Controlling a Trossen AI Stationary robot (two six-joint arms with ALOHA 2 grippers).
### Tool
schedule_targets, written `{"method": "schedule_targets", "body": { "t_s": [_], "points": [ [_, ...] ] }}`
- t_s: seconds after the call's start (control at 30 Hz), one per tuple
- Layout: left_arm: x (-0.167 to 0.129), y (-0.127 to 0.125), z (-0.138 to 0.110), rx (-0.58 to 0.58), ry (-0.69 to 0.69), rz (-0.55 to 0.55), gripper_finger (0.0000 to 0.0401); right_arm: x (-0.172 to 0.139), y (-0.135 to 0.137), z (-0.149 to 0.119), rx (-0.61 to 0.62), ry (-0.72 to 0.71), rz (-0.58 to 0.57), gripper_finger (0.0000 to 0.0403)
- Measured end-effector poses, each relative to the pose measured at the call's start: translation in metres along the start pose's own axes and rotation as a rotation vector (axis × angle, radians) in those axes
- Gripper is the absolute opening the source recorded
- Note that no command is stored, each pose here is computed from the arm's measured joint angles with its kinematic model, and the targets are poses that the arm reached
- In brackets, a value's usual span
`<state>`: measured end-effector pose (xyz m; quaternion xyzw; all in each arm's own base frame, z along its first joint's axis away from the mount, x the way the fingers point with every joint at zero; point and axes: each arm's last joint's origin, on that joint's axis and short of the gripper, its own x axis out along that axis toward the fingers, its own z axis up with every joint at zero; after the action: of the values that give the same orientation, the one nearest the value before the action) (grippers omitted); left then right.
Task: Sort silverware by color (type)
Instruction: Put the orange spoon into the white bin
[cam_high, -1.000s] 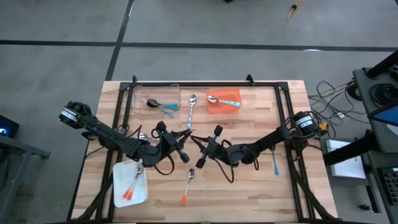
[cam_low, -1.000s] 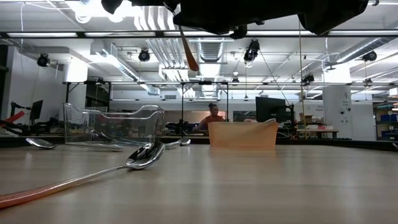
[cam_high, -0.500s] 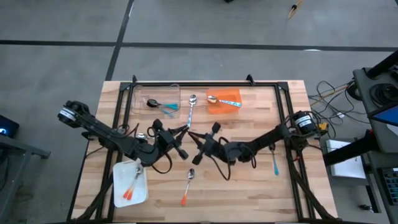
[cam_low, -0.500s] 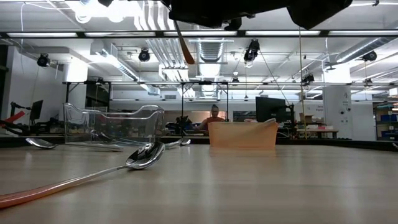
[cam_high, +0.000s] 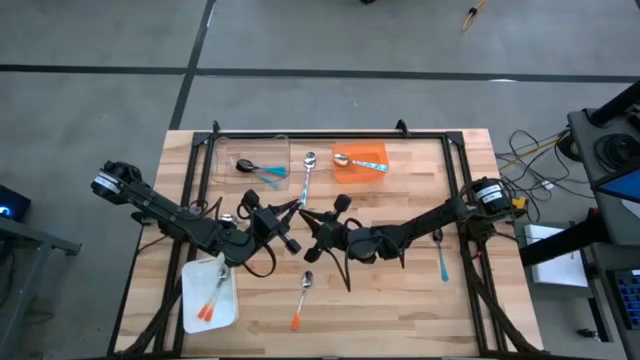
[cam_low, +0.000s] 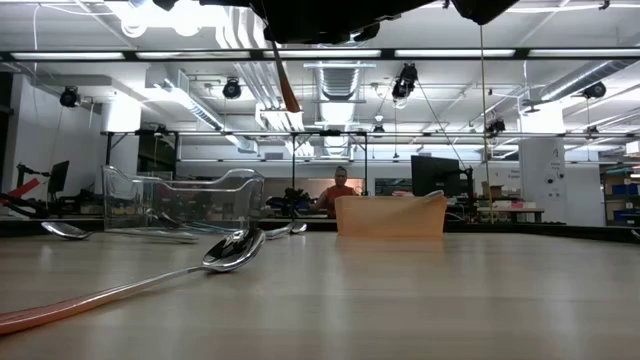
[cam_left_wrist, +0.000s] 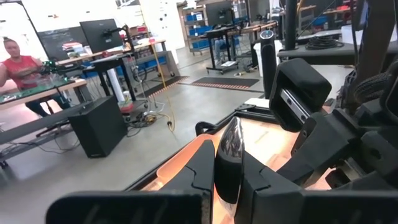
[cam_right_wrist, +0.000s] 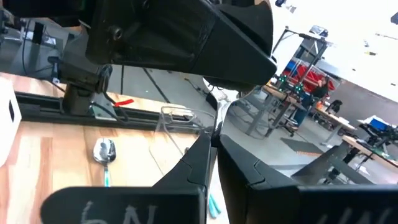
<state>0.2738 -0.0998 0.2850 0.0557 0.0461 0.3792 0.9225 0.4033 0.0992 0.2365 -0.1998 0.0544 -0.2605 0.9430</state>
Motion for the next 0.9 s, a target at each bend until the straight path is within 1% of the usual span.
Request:
{"method": "schedule_targets", "body": {
  "t_s": [0.13, 0.27, 0.5, 0.67, 0.77, 0.83, 0.9],
  "points": [
    [-0.0001, 0.0001, 0.0, 0.001, 0.001, -0.007, 0.0003, -0.0008, 0.0021, 0.0008, 0.037, 0.023, 0.001, 0.0013],
    [-0.0002, 0.0002, -0.0006, 0.023, 0.004, -0.013, 0.0003, -0.0005, 0.0036, 0.0022, 0.05, 0.043, 0.007, 0.0013],
    [-0.0008, 0.0006, -0.0009, 0.069, 0.007, -0.018, 0.0003, 0.0, 0.0035, 0.0035, -0.026, 0.041, 0.011, 0.0013],
    [-0.0015, 0.001, -0.0009, 0.075, 0.009, -0.02, 0.0003, 0.0001, 0.004, 0.0033, 0.013, 0.041, 0.021, 0.0014],
    [-0.0015, 0.001, -0.0011, 0.077, 0.01, -0.018, 0.0003, 0.0001, 0.0043, 0.0021, 0.038, 0.049, 0.025, 0.0028],
    [-0.0019, 0.0029, 0.0004, 0.074, 0.008, 0.0, 0.0004, 0.0001, 0.0049, 0.0015, 0.06, 0.051, 0.028, 0.005],
    [-0.0014, 0.0054, 0.0033, 0.058, 0.003, 0.023, 0.0005, -0.0012, 0.0076, 0.0008, 0.071, 0.047, 0.06, 0.0075]
  ]
}}
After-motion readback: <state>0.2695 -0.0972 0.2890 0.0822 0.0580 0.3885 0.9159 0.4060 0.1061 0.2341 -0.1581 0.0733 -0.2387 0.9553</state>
